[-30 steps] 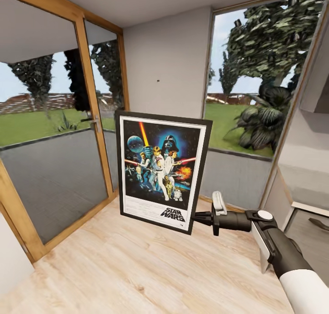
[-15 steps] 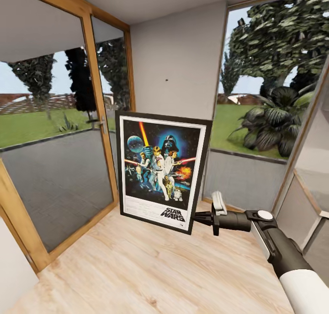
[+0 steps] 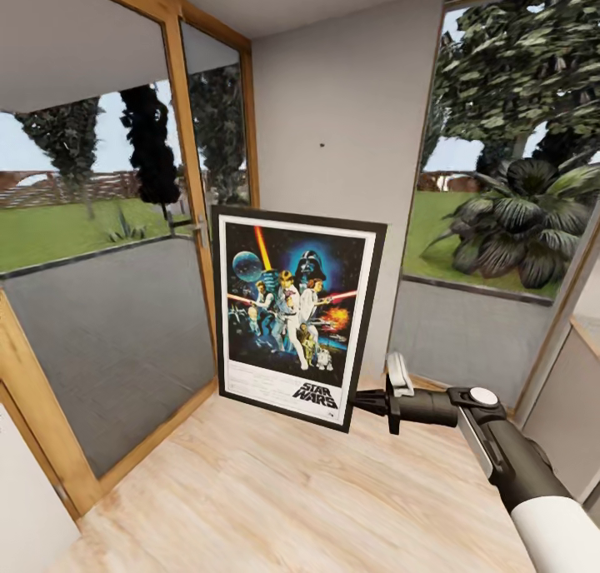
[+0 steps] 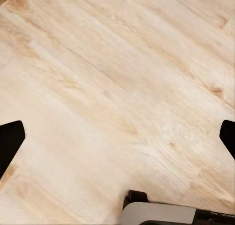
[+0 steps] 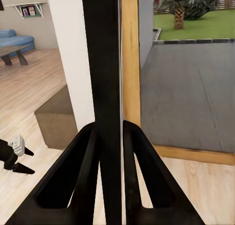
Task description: Pick up the poster from the kitchen countertop and hang it on one of the wall nails in the kitchen.
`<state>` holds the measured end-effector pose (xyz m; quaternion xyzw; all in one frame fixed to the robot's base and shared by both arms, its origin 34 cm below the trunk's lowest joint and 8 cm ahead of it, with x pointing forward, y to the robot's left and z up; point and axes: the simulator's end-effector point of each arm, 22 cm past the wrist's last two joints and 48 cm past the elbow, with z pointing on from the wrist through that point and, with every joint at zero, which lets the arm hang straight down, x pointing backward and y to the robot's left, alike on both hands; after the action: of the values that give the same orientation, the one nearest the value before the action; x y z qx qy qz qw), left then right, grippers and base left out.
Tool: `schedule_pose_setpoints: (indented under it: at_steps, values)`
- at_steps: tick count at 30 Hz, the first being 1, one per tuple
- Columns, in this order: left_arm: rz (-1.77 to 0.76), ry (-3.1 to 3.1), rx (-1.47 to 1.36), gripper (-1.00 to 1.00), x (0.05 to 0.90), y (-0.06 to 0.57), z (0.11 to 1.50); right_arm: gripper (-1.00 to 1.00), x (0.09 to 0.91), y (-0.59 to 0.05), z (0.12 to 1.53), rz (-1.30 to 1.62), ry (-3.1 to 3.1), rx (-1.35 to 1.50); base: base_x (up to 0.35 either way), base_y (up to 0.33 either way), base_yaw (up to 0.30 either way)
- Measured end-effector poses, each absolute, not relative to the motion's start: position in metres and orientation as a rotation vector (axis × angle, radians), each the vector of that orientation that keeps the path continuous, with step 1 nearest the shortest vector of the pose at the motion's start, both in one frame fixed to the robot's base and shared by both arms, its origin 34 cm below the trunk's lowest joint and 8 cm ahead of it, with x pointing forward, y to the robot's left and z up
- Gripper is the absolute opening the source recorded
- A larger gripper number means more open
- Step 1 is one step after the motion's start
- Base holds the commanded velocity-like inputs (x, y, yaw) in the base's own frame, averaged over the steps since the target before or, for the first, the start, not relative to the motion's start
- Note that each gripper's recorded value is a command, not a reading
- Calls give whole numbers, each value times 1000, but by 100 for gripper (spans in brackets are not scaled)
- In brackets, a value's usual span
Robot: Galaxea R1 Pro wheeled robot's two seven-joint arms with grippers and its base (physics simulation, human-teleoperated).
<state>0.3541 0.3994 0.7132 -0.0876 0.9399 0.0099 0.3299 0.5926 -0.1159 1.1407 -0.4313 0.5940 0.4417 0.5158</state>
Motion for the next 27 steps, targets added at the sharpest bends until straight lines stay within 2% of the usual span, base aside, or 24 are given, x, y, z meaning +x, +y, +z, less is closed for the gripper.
schedule_pose_setpoints:
  at_steps: [14, 24, 27]
  values:
    - [26, 2458, -229, 100, 354, 399, 713, -100, 592, -116, 1140, 1061, 1427, -1036, 237, 288, -15]
    - [25, 2453, -229, 100, 356, 399, 714, -100, 591, -116, 1143, 1057, 1423, -1039, 248, 276, -267]
    - [24, 2453, -228, 100, 356, 399, 715, -100, 591, -116, 1143, 1056, 1422, -1039, 248, 277, -124]
